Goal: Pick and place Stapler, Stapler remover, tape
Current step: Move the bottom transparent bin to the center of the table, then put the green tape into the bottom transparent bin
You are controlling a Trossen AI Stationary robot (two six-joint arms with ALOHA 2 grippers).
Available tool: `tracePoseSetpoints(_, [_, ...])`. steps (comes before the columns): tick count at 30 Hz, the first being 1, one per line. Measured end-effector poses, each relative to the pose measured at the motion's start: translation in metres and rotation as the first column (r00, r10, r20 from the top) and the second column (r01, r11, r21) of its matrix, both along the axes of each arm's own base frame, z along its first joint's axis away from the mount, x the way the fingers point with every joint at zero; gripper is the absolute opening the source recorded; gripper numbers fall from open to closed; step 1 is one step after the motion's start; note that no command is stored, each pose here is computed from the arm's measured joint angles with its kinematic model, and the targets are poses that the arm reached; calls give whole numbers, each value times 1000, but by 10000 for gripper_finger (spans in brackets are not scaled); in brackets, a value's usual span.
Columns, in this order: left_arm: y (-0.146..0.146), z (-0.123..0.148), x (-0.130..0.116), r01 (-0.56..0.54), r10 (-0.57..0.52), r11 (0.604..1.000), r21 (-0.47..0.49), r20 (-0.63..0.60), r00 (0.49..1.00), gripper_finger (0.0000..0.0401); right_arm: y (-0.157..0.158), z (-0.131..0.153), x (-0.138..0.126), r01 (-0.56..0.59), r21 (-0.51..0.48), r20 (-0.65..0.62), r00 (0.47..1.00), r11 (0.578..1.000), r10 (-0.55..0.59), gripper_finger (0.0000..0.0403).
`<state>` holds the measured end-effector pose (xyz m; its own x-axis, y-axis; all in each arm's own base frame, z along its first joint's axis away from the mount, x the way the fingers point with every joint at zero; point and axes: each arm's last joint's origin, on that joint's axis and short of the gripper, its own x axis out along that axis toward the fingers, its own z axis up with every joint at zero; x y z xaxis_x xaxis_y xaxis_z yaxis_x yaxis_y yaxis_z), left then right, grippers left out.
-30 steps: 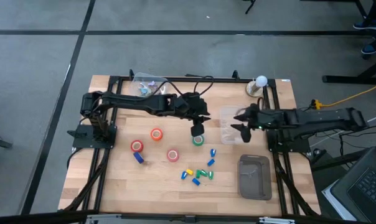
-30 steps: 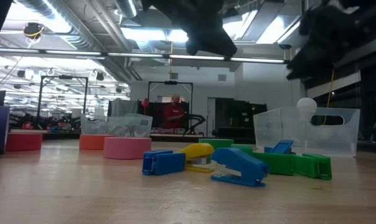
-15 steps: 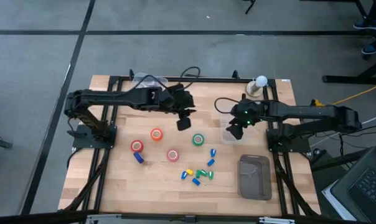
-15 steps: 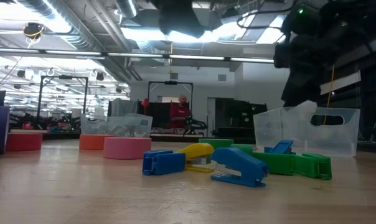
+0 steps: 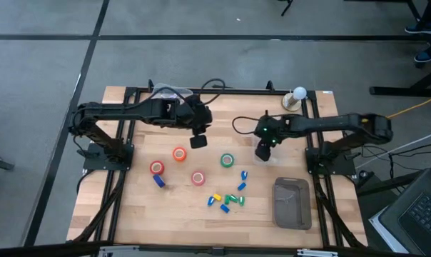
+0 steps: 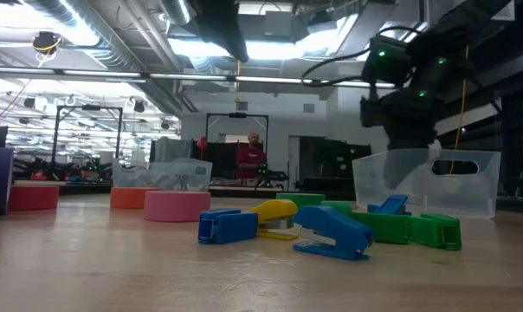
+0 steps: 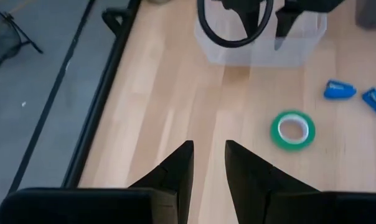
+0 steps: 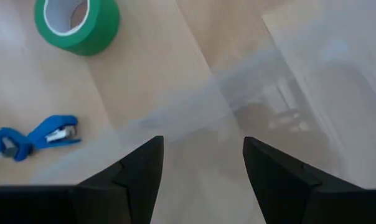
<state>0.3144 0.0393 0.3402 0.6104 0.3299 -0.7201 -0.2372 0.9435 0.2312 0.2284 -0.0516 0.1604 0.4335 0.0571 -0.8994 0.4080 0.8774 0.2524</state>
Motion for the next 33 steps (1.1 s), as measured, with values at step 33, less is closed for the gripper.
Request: tracePoseSetpoints(33, [-7,-4,-33,28,-29,1000,-7,-253,967,86,-52,45,209,-199,-253,234,937,947,259,225])
